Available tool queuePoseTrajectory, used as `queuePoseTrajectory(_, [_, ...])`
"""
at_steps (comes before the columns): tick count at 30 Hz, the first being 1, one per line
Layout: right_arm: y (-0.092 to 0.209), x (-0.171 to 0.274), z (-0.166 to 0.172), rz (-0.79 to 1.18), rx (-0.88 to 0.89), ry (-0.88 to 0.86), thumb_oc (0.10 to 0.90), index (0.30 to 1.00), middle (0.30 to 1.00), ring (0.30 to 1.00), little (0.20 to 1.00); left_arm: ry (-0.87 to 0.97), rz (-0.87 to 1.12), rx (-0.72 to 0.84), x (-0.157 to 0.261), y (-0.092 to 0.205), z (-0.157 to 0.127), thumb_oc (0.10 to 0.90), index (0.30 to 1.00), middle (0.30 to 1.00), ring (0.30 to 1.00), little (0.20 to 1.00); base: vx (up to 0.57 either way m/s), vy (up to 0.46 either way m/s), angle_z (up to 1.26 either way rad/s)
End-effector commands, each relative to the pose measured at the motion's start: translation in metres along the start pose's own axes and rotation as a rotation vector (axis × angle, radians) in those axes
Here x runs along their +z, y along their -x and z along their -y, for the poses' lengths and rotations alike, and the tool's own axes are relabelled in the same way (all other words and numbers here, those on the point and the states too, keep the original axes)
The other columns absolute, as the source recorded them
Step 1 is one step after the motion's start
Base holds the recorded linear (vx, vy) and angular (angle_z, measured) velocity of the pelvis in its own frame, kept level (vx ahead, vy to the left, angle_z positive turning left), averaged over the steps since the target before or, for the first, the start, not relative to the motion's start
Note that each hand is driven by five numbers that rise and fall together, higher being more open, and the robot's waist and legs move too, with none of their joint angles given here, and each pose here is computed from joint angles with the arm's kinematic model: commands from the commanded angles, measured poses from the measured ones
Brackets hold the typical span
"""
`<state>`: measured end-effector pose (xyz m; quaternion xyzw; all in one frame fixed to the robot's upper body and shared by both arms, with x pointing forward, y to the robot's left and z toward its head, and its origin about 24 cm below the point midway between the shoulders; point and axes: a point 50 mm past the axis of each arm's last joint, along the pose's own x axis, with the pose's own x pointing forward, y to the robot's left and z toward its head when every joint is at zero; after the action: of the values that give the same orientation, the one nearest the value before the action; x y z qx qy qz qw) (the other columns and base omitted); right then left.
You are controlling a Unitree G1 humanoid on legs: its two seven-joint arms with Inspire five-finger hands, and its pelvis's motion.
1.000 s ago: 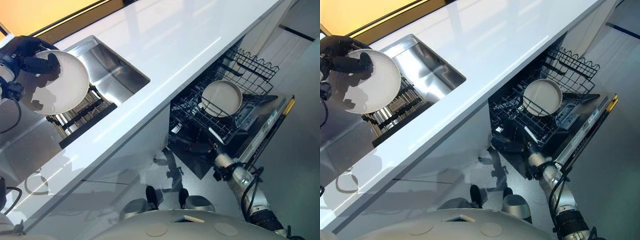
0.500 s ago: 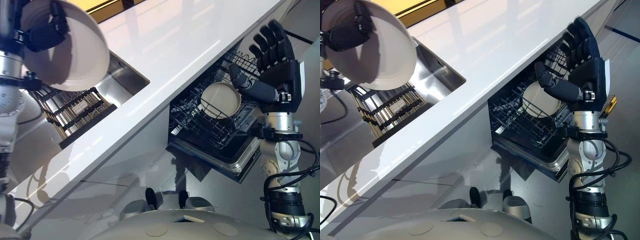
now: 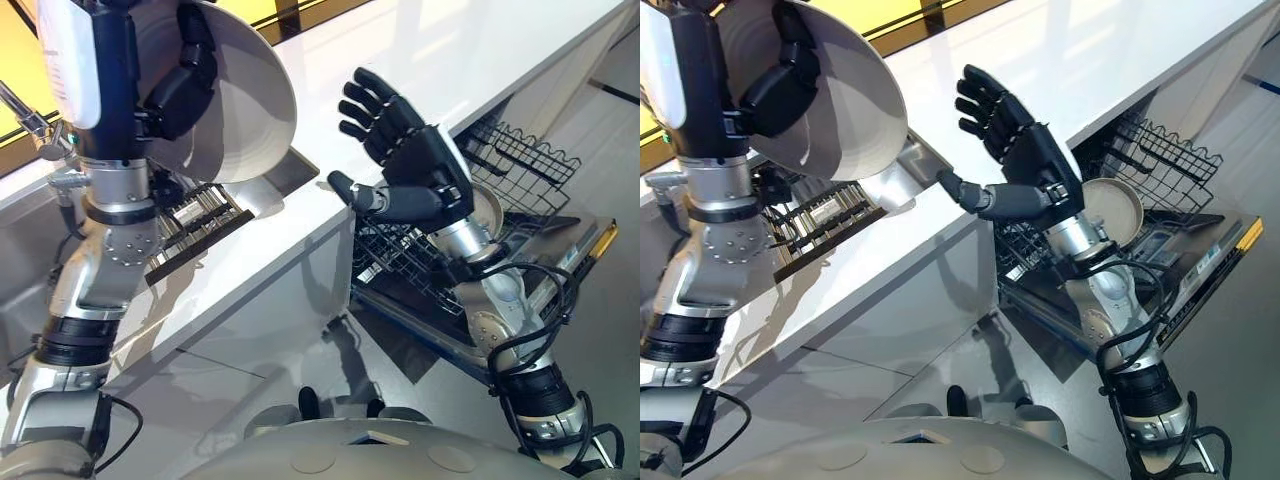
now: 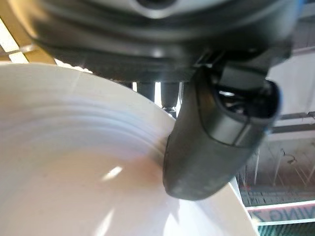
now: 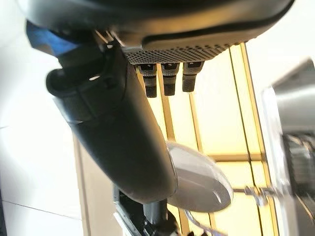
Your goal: Pick up plates and place into dishwasher.
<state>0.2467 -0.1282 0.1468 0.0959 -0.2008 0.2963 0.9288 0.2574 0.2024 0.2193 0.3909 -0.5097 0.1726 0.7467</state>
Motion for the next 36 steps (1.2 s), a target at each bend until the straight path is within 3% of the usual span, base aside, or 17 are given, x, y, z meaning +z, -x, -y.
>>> queuePoseTrajectory(1, [-0.031, 0.048, -0.017, 0.316, 0.072, -0.012, 0.800, 0.900, 0.900, 0.900, 0.900, 0.043, 0.195, 0.172, 0.024, -0.034, -0.006, 0.100, 0.300, 0.300, 0.300, 0.200, 0.00, -0.009, 0.07])
queuePoseTrajectory(16, [-0.038, 0.024, -0.027, 0.229, 0.006, -0.103, 0.800, 0.900, 0.900, 0.900, 0.900, 0.236, 0.189, 0.103, 0.046, -0.009, 0.030, 0.100, 0.300, 0.300, 0.300, 0.200, 0.00, -0.002, 0.01])
queuePoseTrajectory(17, [-0.038, 0.021, -0.026, 0.216, -0.005, -0.097, 0.762, 0.867, 0.867, 0.867, 0.862, 0.245, 0.196, 0.102, 0.048, -0.006, 0.032, 0.100, 0.300, 0.300, 0.300, 0.200, 0.00, 0.000, 0.00])
queuePoseTrajectory(18, [-0.037, 0.018, -0.024, 0.196, -0.016, -0.102, 0.100, 0.300, 0.300, 0.300, 0.200, 0.255, 0.204, 0.099, 0.050, -0.005, 0.033, 0.100, 0.300, 0.300, 0.300, 0.200, 0.00, 0.000, 0.00])
queuePoseTrajectory(31, [-0.024, 0.001, -0.010, 0.115, -0.157, -0.099, 0.100, 0.300, 0.300, 0.300, 0.200, 0.293, 0.269, 0.177, 0.061, -0.007, 0.019, 0.100, 0.300, 0.300, 0.300, 0.200, 0.00, 0.000, 0.00])
queuePoseTrajectory(32, [-0.023, 0.000, -0.009, 0.116, -0.166, -0.097, 0.100, 0.300, 0.300, 0.300, 0.200, 0.310, 0.247, 0.161, 0.060, -0.007, 0.019, 0.358, 0.521, 0.521, 0.521, 0.458, 0.00, 0.000, 0.00])
queuePoseTrajectory(33, [-0.021, 0.001, -0.007, 0.121, -0.179, -0.088, 0.100, 0.300, 0.300, 0.300, 0.200, 0.374, 0.206, 0.134, 0.058, -0.005, 0.019, 0.800, 0.900, 0.900, 0.900, 0.900, 0.00, 0.000, 0.00])
queuePoseTrajectory(36, [-0.014, 0.000, -0.002, 0.131, -0.224, -0.076, 0.100, 0.300, 0.300, 0.300, 0.200, 0.737, 0.032, 0.022, 0.052, 0.003, 0.020, 0.800, 0.900, 0.900, 0.900, 0.900, 0.00, 0.000, 0.01])
